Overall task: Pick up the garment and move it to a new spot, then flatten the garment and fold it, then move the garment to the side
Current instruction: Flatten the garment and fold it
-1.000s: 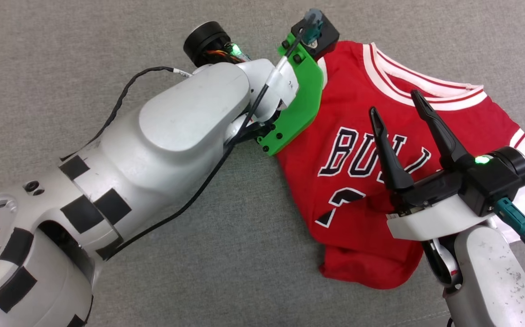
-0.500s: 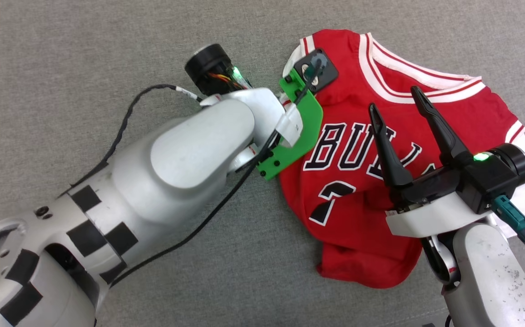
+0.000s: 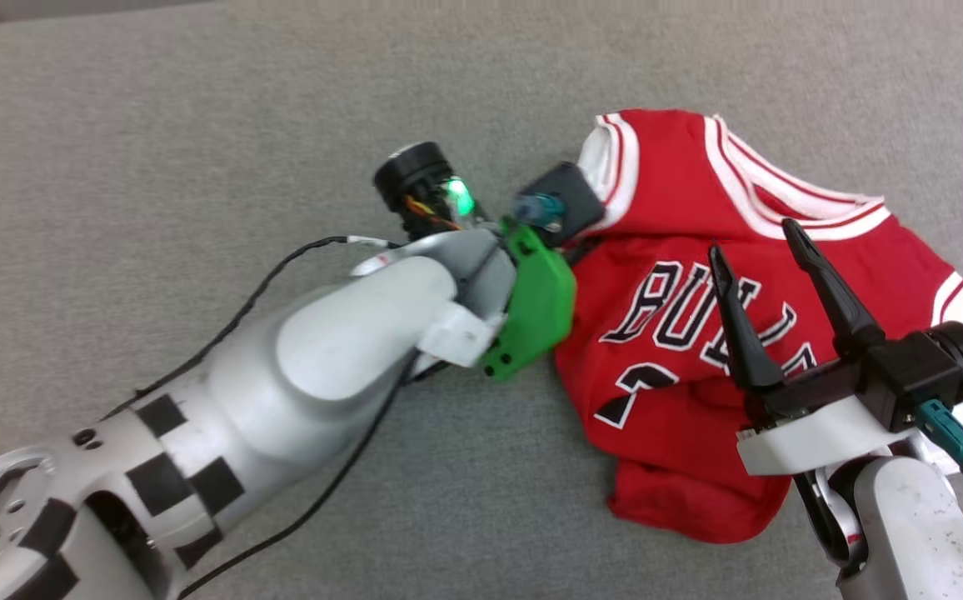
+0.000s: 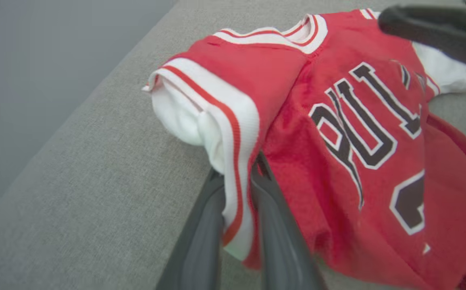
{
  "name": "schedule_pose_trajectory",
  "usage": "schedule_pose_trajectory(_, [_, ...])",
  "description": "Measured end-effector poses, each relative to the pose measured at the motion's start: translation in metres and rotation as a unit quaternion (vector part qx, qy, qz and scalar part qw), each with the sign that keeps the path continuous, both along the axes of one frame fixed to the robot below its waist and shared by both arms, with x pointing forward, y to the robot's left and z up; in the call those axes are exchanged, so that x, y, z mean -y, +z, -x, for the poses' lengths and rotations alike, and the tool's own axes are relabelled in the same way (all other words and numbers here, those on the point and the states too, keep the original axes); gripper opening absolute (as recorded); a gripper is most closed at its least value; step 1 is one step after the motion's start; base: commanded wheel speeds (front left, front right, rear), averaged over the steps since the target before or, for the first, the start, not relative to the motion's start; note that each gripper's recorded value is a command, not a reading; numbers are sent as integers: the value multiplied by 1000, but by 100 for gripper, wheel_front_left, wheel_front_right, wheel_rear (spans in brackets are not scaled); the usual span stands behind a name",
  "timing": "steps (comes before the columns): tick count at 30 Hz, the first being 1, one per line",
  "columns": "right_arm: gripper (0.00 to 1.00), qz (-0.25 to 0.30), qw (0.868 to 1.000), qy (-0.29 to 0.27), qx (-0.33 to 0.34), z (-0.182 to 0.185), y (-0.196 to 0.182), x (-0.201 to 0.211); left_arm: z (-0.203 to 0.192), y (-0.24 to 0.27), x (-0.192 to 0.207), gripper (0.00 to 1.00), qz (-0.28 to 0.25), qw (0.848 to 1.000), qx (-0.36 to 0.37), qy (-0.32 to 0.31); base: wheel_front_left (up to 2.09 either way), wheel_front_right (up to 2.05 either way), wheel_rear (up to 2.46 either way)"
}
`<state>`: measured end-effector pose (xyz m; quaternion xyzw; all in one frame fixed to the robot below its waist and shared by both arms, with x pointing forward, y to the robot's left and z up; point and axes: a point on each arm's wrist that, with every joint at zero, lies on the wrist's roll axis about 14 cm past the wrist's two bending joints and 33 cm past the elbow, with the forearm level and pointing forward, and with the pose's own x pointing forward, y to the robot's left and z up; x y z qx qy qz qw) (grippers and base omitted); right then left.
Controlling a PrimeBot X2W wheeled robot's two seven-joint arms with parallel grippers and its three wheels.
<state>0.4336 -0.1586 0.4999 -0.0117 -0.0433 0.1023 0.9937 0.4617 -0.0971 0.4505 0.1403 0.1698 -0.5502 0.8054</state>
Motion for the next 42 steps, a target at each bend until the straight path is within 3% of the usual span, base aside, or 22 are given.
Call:
schedule_pose_trajectory(5, [100,-6,1000,10,18,8,14,-8,-17,21,-56,0,35,995,18,88,0,0,0])
schedule_pose_trajectory(9, [100,-10,999,17,25,13,20,-13,-25,26,-116,0,30,984,33,170,0,0,0])
schedule_pose_trajectory(15, [100,-17,999,29,30,13,24,-22,-28,29,-216,0,5,955,45,294,0,0,0])
schedule_pose_trajectory(22, [100,-19,999,36,26,10,21,-27,-40,47,-287,0,-23,926,79,370,0,0,0])
schedule_pose_trajectory(29, [100,-18,999,31,10,9,9,-24,-45,27,-286,0,-47,927,60,368,0,0,0])
schedule_pose_trajectory(37, [100,-15,1000,10,-1,7,1,-10,-40,-30,-231,0,-52,942,-3,332,0,0,0])
schedule_pose_trajectory(42, [100,-13,1000,3,-5,8,-2,-5,-26,-67,-219,0,-61,944,-42,320,0,0,0])
